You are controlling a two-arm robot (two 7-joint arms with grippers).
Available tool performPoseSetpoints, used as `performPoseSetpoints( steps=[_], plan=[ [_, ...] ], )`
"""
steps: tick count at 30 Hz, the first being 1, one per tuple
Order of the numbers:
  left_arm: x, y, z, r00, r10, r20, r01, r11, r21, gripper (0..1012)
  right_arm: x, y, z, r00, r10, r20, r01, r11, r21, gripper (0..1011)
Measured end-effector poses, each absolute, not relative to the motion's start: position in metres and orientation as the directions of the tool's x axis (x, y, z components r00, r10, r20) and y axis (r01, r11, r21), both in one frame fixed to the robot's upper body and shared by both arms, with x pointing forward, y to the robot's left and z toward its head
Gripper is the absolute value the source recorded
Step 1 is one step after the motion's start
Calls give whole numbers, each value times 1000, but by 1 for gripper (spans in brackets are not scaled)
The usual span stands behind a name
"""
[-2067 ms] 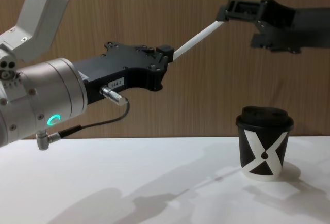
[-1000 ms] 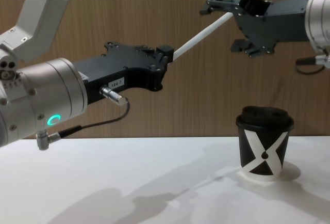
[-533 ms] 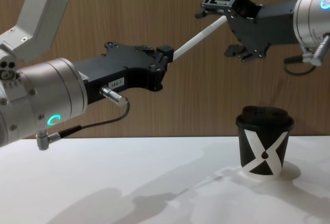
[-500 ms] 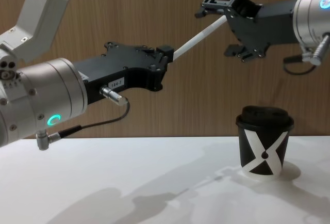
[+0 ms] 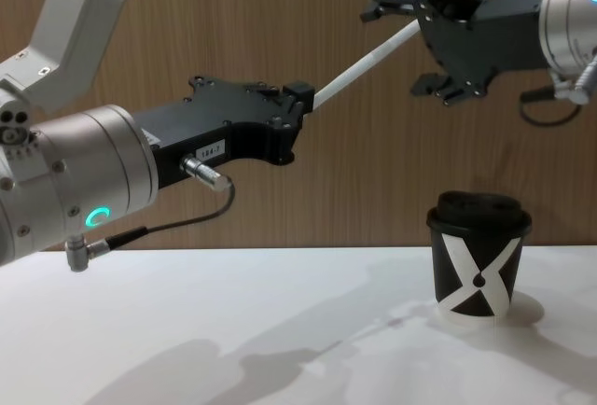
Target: Pick up the straw with one hand, pass it to the other hand, and insert it into the cup.
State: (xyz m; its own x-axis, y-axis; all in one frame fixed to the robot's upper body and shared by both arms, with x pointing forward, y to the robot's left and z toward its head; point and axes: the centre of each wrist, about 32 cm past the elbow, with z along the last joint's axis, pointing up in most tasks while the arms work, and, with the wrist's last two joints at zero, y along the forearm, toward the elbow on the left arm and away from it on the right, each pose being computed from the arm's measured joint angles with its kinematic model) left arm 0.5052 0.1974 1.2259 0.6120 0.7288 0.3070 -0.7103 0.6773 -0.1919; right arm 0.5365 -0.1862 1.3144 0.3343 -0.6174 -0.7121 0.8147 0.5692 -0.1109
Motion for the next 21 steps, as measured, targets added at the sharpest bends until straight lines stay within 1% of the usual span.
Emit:
performPoseSetpoints(
  steps=[13, 17, 18, 19, 20, 21],
  plan=[
    [505, 197, 1226, 612, 729, 307, -710, 677, -192, 0, 533, -189, 1317, 331, -609, -721, 816, 568, -105, 1001],
    [505, 197, 1226, 612, 729, 307, -710, 677, -192, 0, 533, -190, 1317, 330, -609, -721, 817, 567, -105, 944],
    [505, 197, 1226, 612, 729, 307, -710, 677, -192, 0, 533, -190, 1317, 330, -609, -722, 817, 567, -105, 905],
    [505, 197, 1226, 612, 729, 307, -710, 677, -192, 0, 533, -190, 1317, 330, -609, -722, 817, 567, -105, 905],
    [505, 197, 1226, 612, 729, 307, -710, 677, -192, 0, 532, -190, 1317, 329, -608, -722, 817, 567, -104, 870],
    [505, 197, 1226, 612, 729, 307, -710, 677, -192, 0, 532, -190, 1317, 329, -608, -723, 817, 567, -104, 861]
  ],
)
